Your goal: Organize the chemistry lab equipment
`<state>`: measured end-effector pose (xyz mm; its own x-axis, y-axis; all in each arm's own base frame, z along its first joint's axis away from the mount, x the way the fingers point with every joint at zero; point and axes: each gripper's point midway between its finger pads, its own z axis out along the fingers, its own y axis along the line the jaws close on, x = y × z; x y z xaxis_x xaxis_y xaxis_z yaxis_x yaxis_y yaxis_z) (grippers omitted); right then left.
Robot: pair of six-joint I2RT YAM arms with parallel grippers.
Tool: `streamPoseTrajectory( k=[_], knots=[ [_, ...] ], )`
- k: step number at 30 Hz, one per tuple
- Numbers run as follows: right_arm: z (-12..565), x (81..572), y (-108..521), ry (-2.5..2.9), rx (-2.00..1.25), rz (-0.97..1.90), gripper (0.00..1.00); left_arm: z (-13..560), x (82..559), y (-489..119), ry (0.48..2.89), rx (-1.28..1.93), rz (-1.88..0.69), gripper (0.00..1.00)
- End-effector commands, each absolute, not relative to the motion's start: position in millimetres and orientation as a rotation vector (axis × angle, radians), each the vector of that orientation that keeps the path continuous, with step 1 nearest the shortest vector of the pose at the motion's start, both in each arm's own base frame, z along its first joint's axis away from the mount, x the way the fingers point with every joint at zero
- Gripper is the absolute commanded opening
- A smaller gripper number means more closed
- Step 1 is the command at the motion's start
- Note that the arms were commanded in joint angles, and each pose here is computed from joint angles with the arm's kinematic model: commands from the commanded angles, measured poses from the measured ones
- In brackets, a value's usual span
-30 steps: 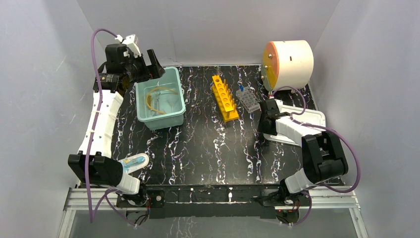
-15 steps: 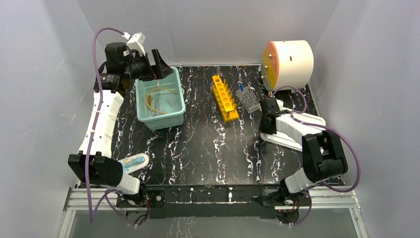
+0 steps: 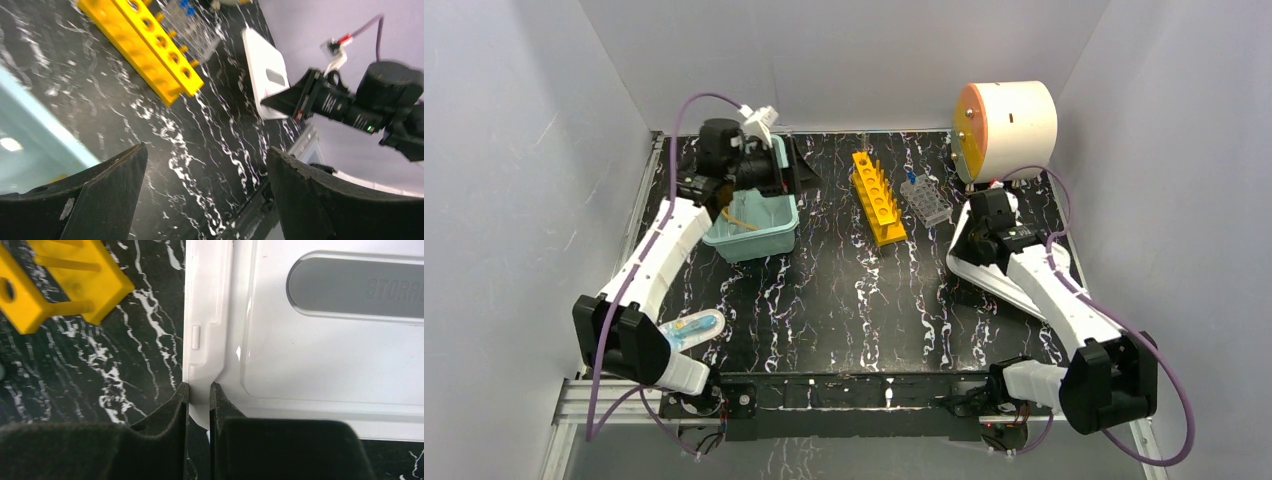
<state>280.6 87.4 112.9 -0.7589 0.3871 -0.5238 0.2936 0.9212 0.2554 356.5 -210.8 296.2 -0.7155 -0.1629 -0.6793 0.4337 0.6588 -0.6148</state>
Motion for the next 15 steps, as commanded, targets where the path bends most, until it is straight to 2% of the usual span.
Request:
streamPoseTrajectory(
  k=[1,7,15],
  knots=[
    [177.8,293.7,98.8,2.337,0.566,0.357,0.13,312.7,329.7,-247.3,2.024,0.265,-1.138,0.88],
    [237.6,300.9,99.0,2.178,0.696,0.457,0.13,297.0,311.8,-294.5,1.875,0.331,-1.164,0.9],
    [274.3,284.1,107.8,2.038,0.927,0.69,0.13,262.3,281.2,-375.7,1.775,0.486,-1.247,0.87]
  ],
)
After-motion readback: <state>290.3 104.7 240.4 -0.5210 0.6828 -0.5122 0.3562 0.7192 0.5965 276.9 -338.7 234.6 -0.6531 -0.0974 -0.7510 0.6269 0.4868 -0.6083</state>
